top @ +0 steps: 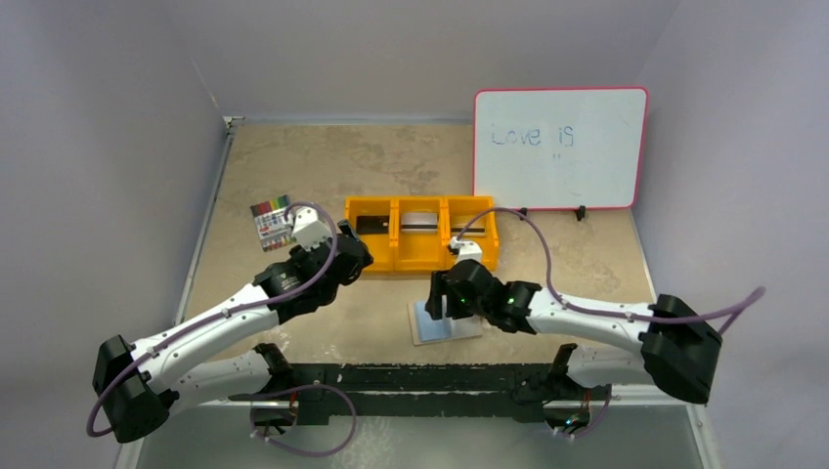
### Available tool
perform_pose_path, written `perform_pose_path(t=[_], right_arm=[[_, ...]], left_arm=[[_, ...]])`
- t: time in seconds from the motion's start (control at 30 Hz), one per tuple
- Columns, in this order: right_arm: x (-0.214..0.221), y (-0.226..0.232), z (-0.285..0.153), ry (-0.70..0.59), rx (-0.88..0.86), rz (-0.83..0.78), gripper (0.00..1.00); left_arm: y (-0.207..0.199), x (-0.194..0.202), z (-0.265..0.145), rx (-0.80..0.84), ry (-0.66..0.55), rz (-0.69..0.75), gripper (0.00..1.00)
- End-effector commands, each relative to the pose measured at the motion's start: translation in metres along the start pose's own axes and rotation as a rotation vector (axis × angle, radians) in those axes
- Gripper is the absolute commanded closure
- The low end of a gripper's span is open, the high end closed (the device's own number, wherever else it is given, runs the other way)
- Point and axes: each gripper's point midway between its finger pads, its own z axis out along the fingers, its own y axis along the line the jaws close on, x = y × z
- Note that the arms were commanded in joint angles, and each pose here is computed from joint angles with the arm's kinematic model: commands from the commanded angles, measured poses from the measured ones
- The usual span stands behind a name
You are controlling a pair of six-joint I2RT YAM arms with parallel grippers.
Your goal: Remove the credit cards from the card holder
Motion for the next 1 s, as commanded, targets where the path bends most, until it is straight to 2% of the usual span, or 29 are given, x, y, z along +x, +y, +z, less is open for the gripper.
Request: perform_pose_path(t=[0.0, 0.2, 0.53, 0.8, 0.97], right_arm=[[-0.012, 0.008, 0.003, -0.061, 0.134, -0.072, 0.30], [-0.001, 0.008, 0.013, -0.037, 0.225, -0.137, 0.31], [0.013, 0.014, 0.029, 0.019, 0.263, -0.202, 0.27], [0.007, 0.023, 0.025, -0.002, 0.267, -0.200, 0.26], [0.006, 0.028, 0.025, 0.002, 0.257, -0.204, 0.30]], left_arm=[[-0.013, -0.016, -0.004, 0.018, -0.035, -0.040, 0.20], [-0.001, -0.025, -0.009, -0.007, -0.082, -0.085, 0.21], [0.027, -0.030, -0.019, -0.019, -0.125, -0.168, 0.21], [0.030, -0.031, -0.019, -0.031, -0.128, -0.152, 0.21], [0.026, -0.027, -0.016, -0.027, -0.117, -0.139, 0.21]])
